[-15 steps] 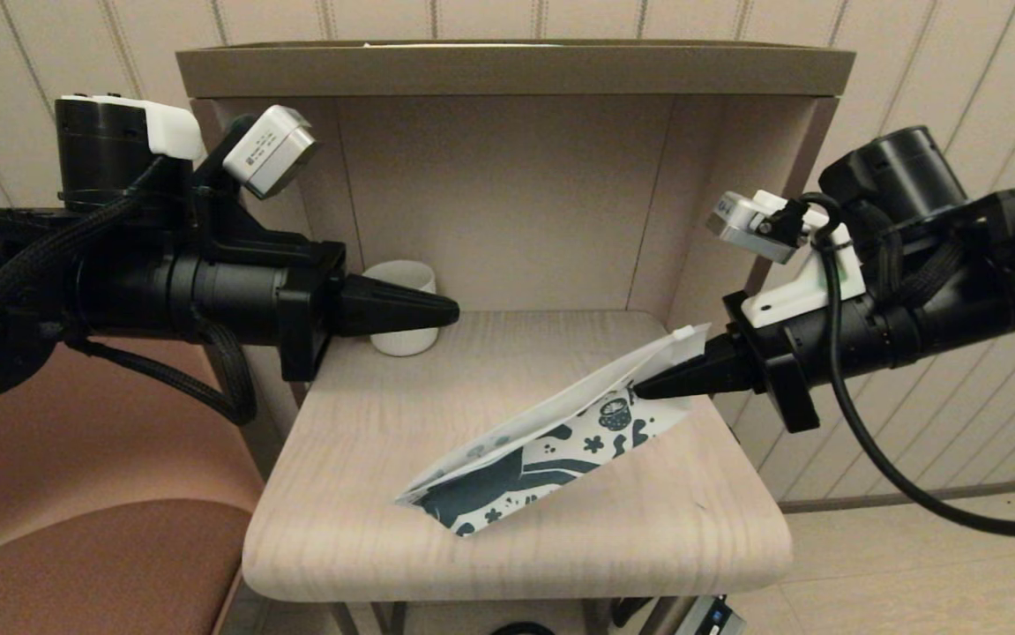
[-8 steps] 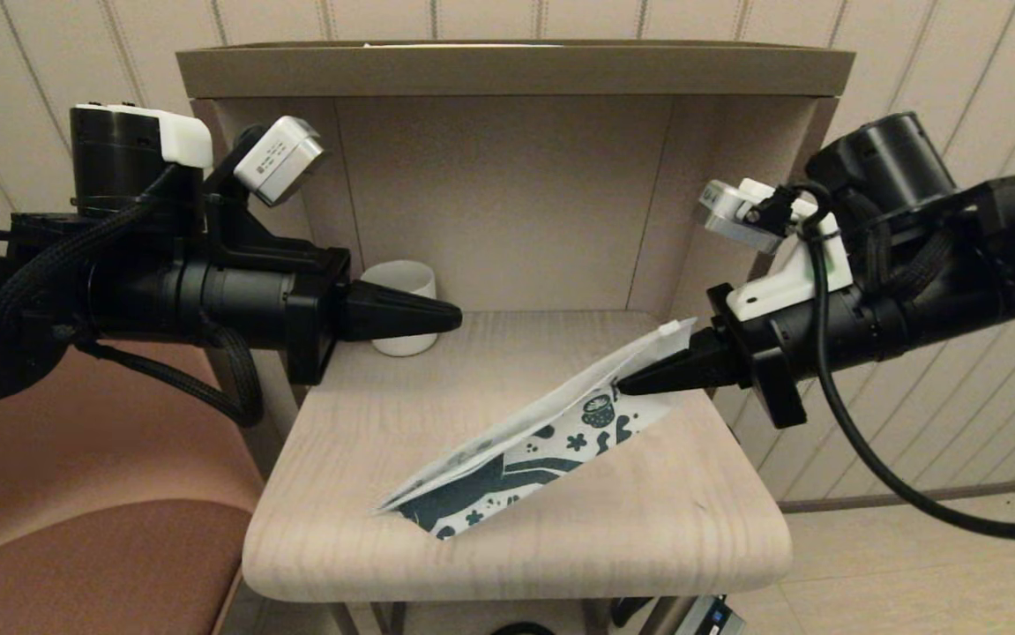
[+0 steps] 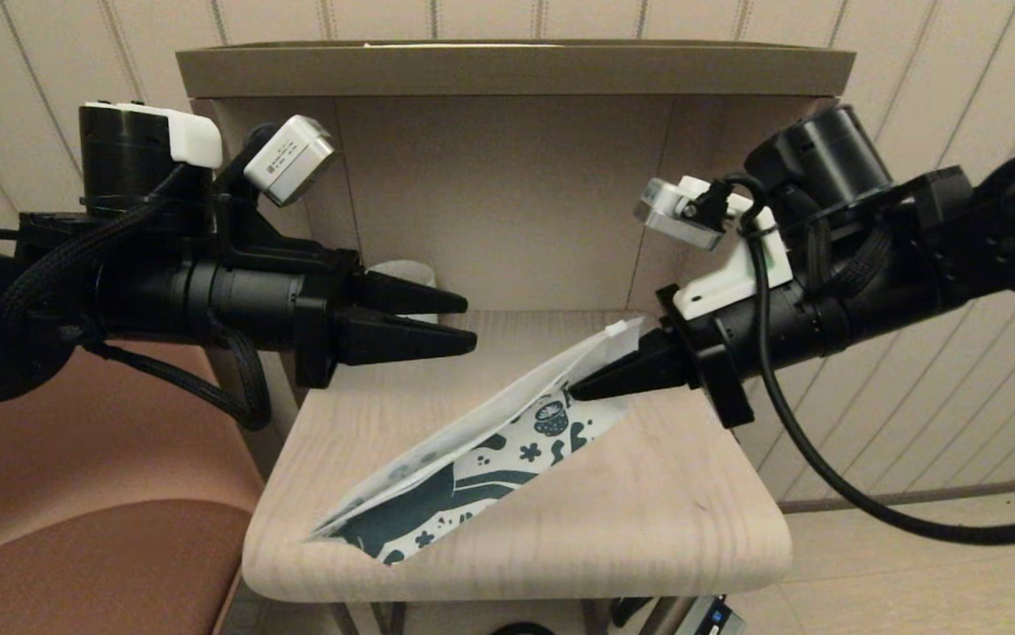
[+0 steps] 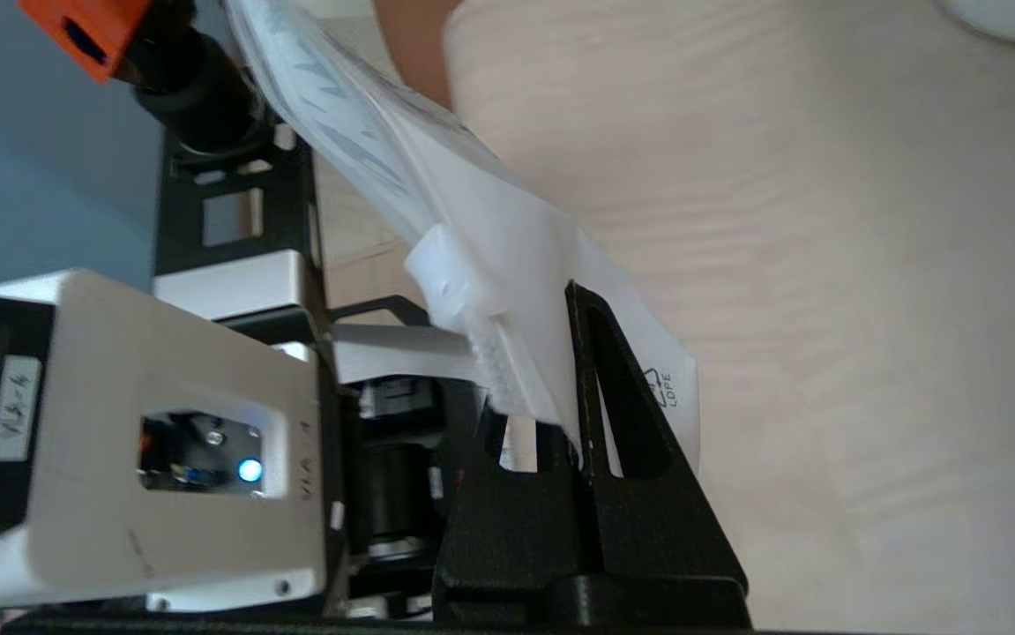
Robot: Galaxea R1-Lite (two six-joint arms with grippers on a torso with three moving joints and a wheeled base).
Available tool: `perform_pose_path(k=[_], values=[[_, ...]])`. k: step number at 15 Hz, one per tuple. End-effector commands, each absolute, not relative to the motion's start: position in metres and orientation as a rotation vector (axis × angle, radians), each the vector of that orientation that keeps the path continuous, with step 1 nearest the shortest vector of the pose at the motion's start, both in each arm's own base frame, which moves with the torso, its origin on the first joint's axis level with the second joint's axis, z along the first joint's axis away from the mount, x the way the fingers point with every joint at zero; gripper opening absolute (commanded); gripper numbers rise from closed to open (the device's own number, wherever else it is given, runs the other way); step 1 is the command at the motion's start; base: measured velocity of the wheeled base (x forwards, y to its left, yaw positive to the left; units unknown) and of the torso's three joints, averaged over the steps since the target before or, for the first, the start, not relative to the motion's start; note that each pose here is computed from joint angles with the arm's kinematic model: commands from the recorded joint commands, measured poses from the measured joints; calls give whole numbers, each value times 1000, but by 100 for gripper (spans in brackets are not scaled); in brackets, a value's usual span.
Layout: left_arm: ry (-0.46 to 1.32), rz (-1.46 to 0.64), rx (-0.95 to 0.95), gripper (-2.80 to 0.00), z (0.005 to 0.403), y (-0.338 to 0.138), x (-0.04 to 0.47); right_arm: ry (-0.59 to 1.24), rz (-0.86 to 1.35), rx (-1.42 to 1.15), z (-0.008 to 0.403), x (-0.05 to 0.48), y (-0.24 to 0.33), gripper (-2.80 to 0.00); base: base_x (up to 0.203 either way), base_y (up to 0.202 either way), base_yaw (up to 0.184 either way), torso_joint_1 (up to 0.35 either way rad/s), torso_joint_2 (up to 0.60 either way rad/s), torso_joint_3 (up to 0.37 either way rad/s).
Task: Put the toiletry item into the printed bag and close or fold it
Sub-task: Hand it to the other hand
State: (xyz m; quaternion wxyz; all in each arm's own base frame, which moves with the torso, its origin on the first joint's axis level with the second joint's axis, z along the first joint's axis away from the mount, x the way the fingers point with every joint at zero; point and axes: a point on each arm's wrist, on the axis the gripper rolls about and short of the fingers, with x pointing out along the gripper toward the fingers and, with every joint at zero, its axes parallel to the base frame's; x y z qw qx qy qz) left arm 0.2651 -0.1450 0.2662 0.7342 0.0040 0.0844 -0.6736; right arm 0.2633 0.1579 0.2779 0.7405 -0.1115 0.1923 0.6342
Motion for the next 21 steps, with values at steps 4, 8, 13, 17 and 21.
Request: perform_pose_path(k=[4,8,13,17,21], values=[[188,-1491,5,0,267,-148,265,483,1420,-187,274,270,181,-280,0,0,0,0,0,0],[197,-1494,5,0,263,-151,266,499,1428,-174,273,273,189,-280,0,0,0,0,0,0],[210,-1489,-2,0,261,-154,272,547,1448,-151,263,277,204,-280,0,0,0,0,0,0],[231,-1444,-20,0,262,-159,276,572,1414,-138,264,280,214,-280,0,0,0,0,0,0],[238,-1410,-14,0,261,-165,276,576,1400,-124,266,284,217,-280,0,0,0,0,0,0]])
